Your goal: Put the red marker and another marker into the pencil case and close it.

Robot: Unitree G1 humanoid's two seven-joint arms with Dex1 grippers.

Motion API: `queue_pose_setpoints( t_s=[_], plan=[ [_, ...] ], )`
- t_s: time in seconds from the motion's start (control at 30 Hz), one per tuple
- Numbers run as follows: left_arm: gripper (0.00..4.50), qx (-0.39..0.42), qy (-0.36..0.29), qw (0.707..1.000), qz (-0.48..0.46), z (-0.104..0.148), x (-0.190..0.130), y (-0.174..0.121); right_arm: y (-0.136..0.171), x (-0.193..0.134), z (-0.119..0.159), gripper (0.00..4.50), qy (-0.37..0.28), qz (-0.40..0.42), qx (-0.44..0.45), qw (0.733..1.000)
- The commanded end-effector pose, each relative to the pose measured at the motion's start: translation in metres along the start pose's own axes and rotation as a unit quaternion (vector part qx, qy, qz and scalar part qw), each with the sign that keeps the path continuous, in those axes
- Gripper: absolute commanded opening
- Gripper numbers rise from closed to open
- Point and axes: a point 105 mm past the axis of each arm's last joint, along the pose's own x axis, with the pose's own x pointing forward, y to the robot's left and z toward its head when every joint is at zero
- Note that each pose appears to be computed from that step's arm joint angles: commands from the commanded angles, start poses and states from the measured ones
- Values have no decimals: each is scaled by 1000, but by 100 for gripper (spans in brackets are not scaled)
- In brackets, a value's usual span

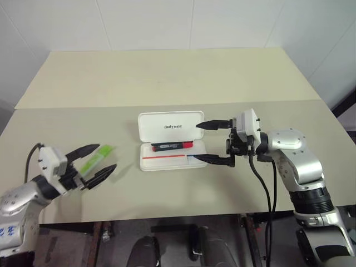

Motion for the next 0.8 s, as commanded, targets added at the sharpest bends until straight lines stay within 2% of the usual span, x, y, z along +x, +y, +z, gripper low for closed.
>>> queue_pose_setpoints(
  t_s=[0.03, 0.23, 0.8],
  plan=[
    [450, 12, -17, 999, 40, 9, -15, 14, -5, -9, 15, 447, -10, -25, -27, 999],
    [450, 2, 10, 997, 75, -10, -25, 34, -4, -11, 14, 447, 1, -30, -34, 999],
    [450, -27, 69, 995, 74, -58, 6, 47, -3, -16, 24, 447, 1, -59, -44, 997]
  ],
)
